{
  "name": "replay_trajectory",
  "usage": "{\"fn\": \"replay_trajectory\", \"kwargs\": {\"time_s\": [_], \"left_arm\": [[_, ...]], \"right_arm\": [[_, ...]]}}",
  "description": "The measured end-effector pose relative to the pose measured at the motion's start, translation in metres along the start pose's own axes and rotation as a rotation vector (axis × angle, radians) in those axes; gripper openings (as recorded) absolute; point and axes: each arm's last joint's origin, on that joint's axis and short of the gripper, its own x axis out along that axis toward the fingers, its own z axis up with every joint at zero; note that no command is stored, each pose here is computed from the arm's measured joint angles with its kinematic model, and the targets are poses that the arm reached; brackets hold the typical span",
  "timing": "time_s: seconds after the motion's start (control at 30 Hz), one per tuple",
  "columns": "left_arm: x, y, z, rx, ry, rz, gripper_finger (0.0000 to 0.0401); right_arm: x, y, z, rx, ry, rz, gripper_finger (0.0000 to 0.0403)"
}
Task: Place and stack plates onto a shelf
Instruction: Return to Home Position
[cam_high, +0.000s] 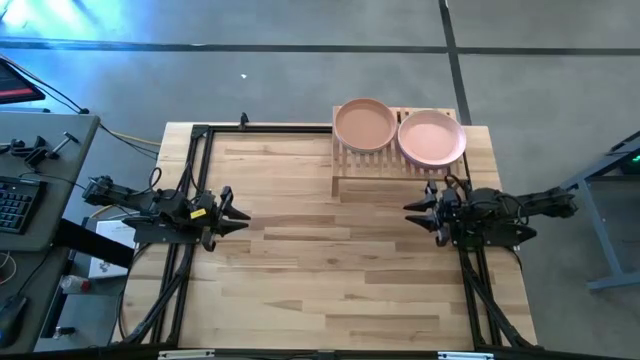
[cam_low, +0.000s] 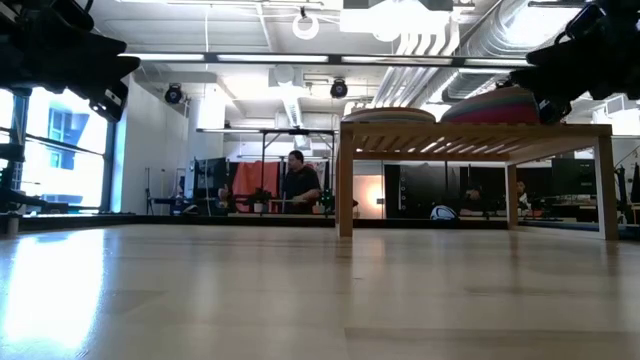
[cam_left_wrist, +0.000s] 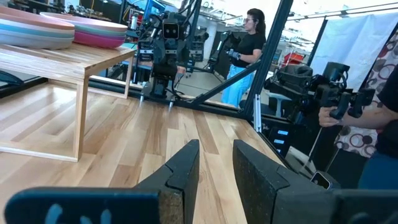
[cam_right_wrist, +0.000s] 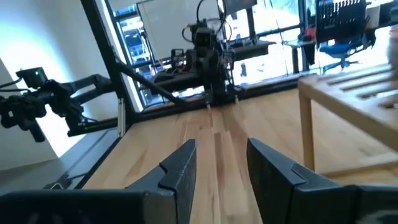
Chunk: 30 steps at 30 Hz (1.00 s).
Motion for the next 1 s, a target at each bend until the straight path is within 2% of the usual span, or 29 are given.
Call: {"fn": "replay_trajectory", "kwargs": {"time_s": [0.27, 0.63, 1.0], "left_arm": [[0.0, 0.0, 0.0, 0.0, 0.0, 0.0, 0.0085], [0.0, 0.0, 0.0, 0.0, 0.0, 0.0, 0.0085], [0.0, 0.0, 0.0, 0.0, 0.0, 0.0, 0.0085]], "right_arm": [[0.003, 0.0, -0.013, 0.003, 0.015, 0.067, 0.0124], [0.004, -0.001, -0.013, 0.068, 0.017, 0.073, 0.0124], [0.004, -0.001, -0.013, 0.068, 0.018, 0.074, 0.0124]]}}
